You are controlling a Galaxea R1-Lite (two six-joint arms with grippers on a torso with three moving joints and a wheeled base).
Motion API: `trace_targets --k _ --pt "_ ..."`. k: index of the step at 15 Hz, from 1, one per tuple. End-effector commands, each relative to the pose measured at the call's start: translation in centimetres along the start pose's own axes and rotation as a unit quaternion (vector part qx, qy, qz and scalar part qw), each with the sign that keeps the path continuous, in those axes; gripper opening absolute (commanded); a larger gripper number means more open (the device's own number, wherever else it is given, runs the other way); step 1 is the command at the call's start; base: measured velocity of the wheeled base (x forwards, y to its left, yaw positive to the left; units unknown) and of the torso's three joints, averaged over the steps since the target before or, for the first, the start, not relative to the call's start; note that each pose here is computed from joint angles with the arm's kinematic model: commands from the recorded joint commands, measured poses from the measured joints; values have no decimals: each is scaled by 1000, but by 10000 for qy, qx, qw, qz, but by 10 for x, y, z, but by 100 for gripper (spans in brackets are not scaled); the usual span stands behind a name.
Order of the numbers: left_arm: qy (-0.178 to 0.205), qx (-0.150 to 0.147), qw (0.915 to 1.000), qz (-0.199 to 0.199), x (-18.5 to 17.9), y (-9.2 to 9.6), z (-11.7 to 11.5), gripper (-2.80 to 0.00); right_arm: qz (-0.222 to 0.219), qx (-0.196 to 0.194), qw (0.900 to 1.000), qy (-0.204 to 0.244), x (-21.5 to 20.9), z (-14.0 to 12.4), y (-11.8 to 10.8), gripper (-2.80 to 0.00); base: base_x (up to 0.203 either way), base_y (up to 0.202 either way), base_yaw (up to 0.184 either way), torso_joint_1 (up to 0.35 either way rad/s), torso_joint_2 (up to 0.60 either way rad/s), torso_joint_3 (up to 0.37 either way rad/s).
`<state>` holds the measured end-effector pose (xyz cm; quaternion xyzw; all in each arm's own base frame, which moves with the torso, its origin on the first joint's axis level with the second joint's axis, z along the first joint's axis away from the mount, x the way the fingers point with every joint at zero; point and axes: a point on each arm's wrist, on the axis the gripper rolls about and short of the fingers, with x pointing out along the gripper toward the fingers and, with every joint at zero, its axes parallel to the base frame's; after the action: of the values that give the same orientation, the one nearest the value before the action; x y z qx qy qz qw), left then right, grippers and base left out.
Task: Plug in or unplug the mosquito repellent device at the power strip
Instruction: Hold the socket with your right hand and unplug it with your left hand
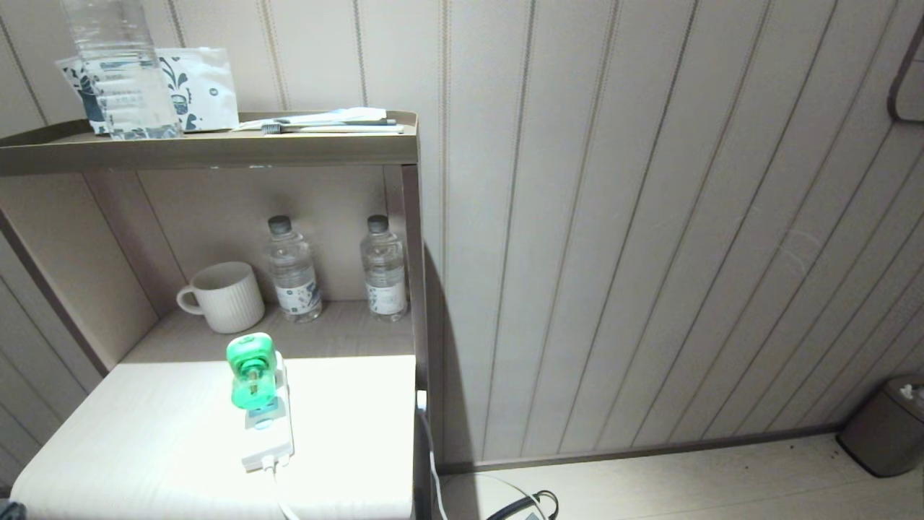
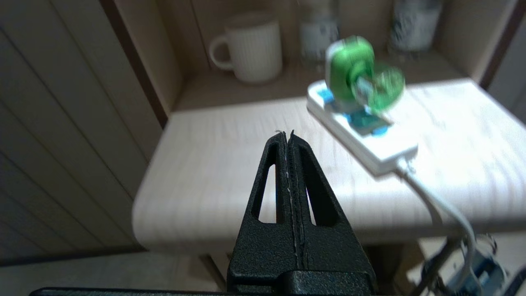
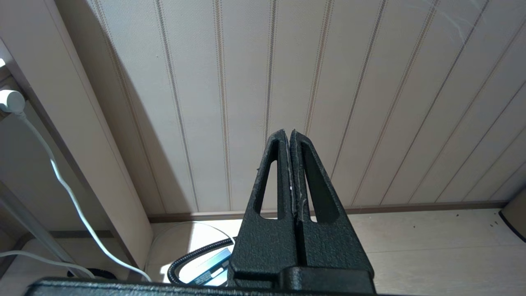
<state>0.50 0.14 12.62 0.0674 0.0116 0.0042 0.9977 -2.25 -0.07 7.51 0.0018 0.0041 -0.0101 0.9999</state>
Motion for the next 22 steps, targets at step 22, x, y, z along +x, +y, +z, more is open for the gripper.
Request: trace_targets --k 22 --pt "5823 -2349 7777 -309 192 -67 166 -280 1 4 10000 -3 0 0 0 -280 0 0 0 0 0 0"
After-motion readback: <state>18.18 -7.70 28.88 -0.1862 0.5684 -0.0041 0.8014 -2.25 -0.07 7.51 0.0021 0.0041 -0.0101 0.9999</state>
